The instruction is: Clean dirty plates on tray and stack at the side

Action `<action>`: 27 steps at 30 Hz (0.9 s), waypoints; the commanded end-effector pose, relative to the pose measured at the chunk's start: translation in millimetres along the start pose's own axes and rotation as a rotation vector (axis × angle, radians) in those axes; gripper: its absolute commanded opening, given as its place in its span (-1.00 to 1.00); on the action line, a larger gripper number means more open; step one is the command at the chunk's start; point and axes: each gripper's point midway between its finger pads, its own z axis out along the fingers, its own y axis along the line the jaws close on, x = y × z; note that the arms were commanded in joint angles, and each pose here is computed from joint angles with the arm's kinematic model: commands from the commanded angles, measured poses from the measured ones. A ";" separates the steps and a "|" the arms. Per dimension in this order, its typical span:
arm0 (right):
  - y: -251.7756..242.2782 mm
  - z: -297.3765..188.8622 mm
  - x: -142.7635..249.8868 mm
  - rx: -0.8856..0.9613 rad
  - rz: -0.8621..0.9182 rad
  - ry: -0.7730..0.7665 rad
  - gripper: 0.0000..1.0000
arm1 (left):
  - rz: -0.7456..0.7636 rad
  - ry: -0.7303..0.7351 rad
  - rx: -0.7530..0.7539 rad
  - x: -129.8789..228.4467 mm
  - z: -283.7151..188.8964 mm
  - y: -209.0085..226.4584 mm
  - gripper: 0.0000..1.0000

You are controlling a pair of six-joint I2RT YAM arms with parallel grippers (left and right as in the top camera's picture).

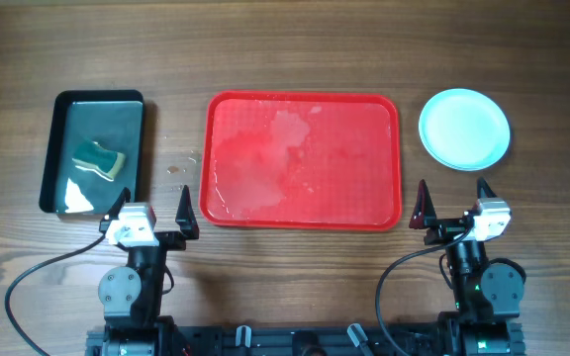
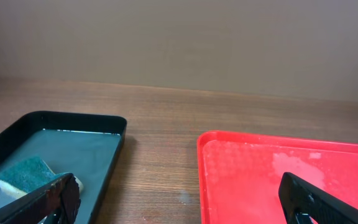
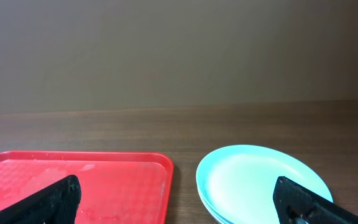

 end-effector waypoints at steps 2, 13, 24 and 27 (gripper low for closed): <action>0.4 -0.5 -1.9 -0.002 0.017 -0.009 0.99 | 0.023 0.001 0.022 1.7 -0.3 -4.2 1.00; 0.4 -0.5 -1.9 -0.002 0.017 -0.009 1.00 | 0.049 0.001 0.019 1.6 -0.3 -3.6 1.00; 0.4 -0.5 -1.9 -0.002 0.017 -0.009 0.99 | 0.049 -0.001 0.019 1.2 -0.3 -3.7 1.00; 0.3 -0.5 -1.9 -0.001 0.017 -0.009 1.00 | 0.049 -0.001 0.019 1.2 -0.3 -3.7 1.00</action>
